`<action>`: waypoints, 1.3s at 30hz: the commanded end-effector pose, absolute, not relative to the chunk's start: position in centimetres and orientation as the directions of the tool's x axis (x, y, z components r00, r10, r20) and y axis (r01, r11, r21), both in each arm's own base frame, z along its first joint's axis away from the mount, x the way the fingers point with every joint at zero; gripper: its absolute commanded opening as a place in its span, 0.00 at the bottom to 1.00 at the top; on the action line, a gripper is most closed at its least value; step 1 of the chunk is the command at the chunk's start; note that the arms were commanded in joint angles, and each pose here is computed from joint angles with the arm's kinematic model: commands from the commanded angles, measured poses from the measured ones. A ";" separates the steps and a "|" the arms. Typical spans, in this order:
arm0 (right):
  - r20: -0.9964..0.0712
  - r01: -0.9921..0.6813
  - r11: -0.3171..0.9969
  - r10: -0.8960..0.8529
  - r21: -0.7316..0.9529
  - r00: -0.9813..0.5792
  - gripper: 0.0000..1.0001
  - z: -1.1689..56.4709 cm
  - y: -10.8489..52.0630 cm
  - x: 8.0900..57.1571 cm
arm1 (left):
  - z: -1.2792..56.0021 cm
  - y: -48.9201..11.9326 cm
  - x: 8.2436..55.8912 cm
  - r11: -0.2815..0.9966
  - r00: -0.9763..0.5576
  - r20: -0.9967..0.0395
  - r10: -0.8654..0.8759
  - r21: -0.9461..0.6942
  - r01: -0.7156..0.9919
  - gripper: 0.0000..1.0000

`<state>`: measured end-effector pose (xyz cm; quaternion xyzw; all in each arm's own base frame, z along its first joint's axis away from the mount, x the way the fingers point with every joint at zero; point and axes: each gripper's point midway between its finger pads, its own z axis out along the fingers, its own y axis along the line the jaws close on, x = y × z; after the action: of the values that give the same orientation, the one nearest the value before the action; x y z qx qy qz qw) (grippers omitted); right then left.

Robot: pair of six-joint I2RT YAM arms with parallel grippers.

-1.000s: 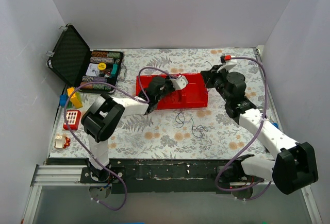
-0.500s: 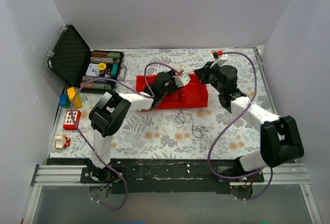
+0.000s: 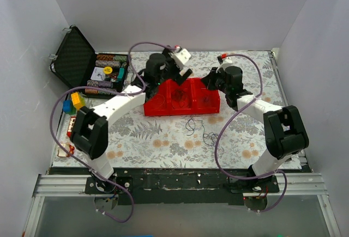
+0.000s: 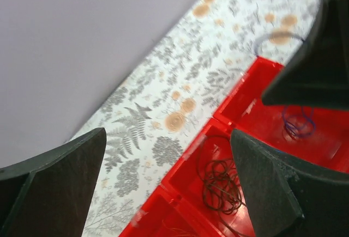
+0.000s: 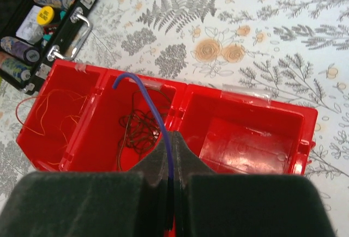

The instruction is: Untangle the cables

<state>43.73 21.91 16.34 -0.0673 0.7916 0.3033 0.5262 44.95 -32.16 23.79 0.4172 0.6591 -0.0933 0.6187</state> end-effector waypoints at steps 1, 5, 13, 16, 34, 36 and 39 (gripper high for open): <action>-0.850 -0.417 0.810 0.178 0.413 -0.496 0.01 15.0 22.2 43.1 | 31.5 -29.1 42.9 0.700 0.076 -0.967 0.245 0.230 0.676 0.98; -0.794 -0.329 0.871 0.108 0.366 -0.599 0.01 13.0 22.3 42.7 | 34.2 -27.6 41.3 0.725 0.087 -0.981 0.171 0.185 0.664 0.98; -0.718 -0.211 0.938 0.055 0.276 -0.694 0.37 10.5 20.4 39.6 | 38.8 -27.5 39.8 0.721 0.142 -0.986 0.084 0.158 0.675 0.98; -0.704 -0.193 0.943 0.058 0.272 -0.708 0.61 10.9 20.2 39.4 | 39.6 -27.0 39.6 0.722 0.174 -0.979 0.103 0.194 0.664 0.98; -0.767 -0.320 0.891 0.048 0.322 -0.640 0.14 16.8 21.7 39.2 | 40.8 -25.6 38.7 0.744 0.210 -0.969 0.128 0.234 0.626 0.98; -0.771 -0.354 0.873 0.040 0.336 -0.635 0.13 16.9 21.9 38.4 | 40.7 -25.5 38.6 0.741 0.213 -0.967 0.138 0.244 0.626 0.98; -0.771 -0.453 0.820 -0.023 0.349 -0.636 0.20 17.1 22.6 35.9 | 40.2 -25.4 38.6 0.737 0.217 -0.963 0.161 0.264 0.623 0.98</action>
<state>38.22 21.29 14.66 -0.0765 0.8899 0.2123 0.3964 39.71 -26.40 38.58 0.3204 0.6172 -0.1785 0.6961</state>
